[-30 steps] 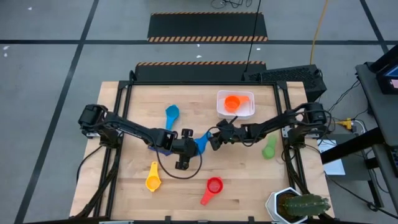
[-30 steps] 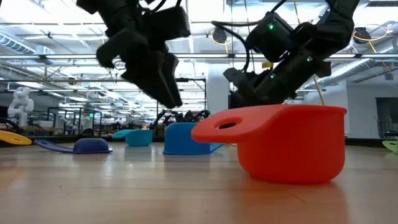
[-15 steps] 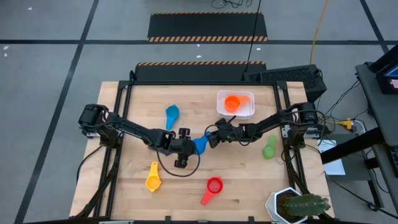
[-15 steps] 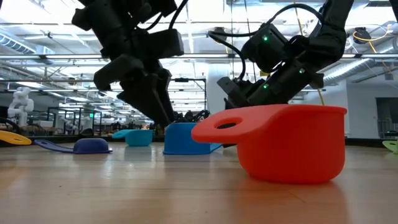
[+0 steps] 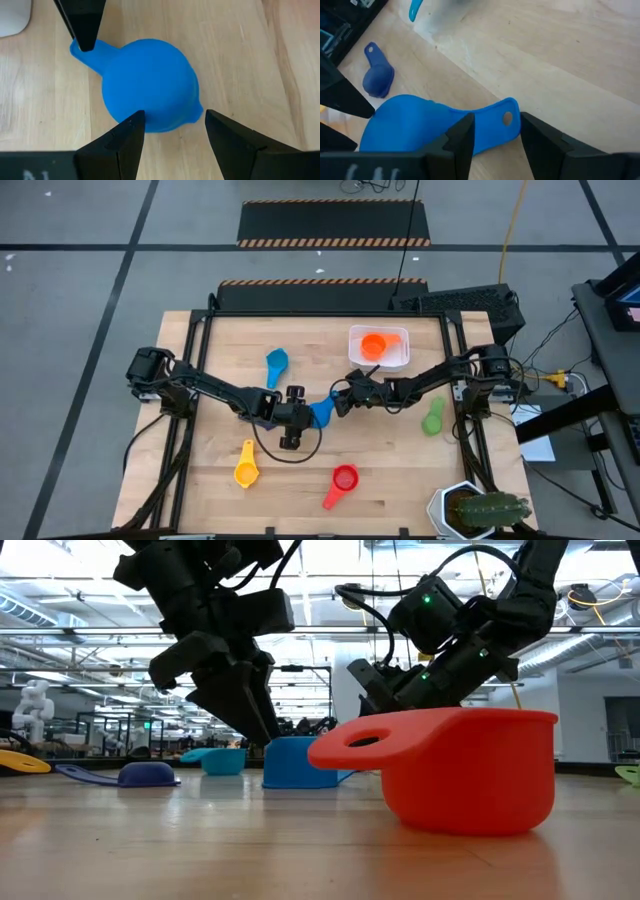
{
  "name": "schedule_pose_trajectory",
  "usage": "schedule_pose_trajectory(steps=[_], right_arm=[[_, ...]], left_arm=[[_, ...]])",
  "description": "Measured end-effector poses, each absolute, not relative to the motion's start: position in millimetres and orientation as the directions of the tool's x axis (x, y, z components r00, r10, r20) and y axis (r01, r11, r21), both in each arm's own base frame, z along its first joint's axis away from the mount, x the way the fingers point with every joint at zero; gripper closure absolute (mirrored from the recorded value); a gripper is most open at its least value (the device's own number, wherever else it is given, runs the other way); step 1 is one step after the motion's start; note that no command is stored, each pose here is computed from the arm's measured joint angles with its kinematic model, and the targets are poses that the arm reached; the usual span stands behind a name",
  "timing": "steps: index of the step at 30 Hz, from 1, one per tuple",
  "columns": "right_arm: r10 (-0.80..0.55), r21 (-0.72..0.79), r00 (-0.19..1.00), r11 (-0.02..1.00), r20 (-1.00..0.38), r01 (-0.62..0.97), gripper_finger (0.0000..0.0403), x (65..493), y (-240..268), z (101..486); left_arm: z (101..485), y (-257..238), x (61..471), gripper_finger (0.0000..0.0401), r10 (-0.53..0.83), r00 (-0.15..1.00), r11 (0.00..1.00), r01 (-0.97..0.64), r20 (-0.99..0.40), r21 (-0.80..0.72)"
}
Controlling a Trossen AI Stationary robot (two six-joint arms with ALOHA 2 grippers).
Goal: Nest measuring cups in basket
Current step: Stack the blue measuring cup on top of the orange measuring cup in the white bin
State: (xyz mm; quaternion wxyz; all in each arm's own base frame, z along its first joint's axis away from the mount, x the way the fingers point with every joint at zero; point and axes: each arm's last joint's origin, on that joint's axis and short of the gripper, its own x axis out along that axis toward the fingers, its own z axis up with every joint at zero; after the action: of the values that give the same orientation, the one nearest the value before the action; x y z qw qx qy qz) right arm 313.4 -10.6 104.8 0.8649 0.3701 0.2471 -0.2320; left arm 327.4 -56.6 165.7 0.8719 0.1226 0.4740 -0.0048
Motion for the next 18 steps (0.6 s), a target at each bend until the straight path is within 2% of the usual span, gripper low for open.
schedule_pose_trajectory(steps=[7, 15, 18], right_arm=[[-0.226, 0.529, 0.76, 0.598, -0.609, 0.602, 0.0318, 317, -11, 88], [-0.205, 0.527, 0.793, 0.649, -0.574, 0.549, 0.0388, 320, -10, 88], [-0.167, 0.539, 0.812, 0.671, -0.56, 0.509, 0.0395, 321, -9, 93]], left_arm=[[166, -57, 327, 0.0188, 0.108, 0.551, 0.968, 0.131, -0.827, 0.214], [166, -57, 327, 0.0188, 0.108, 0.55, 0.968, 0.131, -0.828, 0.214], [167, -58, 326, 0.0188, 0.11, 0.553, 0.967, 0.134, -0.826, 0.218]])
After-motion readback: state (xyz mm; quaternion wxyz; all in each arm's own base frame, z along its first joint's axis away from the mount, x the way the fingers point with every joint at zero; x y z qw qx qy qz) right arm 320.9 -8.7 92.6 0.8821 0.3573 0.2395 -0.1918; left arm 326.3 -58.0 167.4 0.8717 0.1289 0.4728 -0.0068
